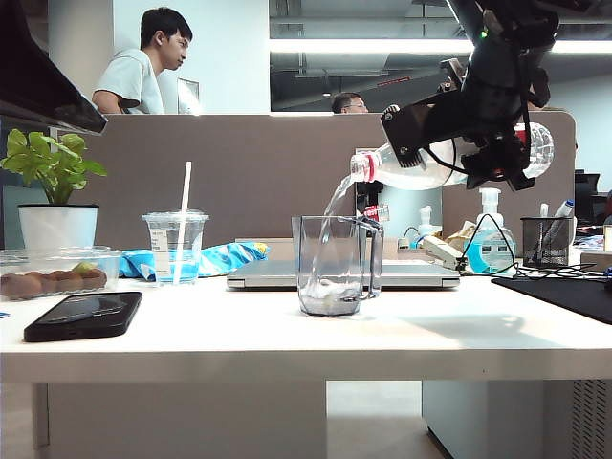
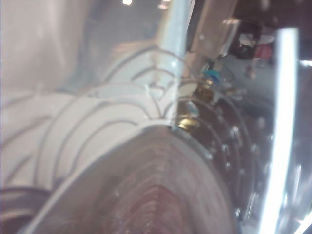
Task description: Pick up the mineral water bottle on the table and pour water into the mug until it's half full.
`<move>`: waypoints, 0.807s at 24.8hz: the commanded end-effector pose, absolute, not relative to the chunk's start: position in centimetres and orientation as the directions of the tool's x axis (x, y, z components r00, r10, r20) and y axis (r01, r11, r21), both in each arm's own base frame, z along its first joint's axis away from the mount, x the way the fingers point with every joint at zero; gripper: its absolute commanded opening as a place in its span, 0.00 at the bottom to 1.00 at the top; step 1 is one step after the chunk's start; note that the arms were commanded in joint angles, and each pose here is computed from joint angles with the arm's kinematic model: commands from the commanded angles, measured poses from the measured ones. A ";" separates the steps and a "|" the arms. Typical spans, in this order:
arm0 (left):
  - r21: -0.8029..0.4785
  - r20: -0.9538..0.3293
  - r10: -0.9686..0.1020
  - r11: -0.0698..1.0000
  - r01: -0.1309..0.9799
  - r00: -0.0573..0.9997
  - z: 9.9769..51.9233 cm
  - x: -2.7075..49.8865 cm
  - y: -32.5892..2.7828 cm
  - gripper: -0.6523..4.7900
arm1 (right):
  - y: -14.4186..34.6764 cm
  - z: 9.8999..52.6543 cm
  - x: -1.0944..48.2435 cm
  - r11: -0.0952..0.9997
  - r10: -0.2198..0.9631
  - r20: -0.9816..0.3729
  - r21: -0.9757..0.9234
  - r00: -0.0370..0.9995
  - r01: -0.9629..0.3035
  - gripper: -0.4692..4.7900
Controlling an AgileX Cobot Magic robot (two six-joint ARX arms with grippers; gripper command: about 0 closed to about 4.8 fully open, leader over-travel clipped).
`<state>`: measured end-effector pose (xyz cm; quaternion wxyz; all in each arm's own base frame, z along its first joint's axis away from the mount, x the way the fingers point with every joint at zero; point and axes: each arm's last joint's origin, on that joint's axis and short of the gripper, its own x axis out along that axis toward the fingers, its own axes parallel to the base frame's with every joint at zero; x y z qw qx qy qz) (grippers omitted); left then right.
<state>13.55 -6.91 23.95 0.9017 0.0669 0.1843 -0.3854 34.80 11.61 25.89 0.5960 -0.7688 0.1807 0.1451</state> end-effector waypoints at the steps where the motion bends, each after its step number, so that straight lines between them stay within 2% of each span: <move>1: -0.014 -0.379 -0.673 0.691 0.723 0.635 24.1 13.5 -6.9 0.11 | 11.7 26.7 34.8 -0.211 -0.105 -0.400 -0.886 0.910 -0.414 0.57; 20: -0.021 -0.393 -0.670 0.691 0.723 0.629 24.0 13.5 -6.9 0.11 | 11.6 26.7 34.8 -0.214 -0.114 -0.399 -0.885 0.910 -0.414 0.57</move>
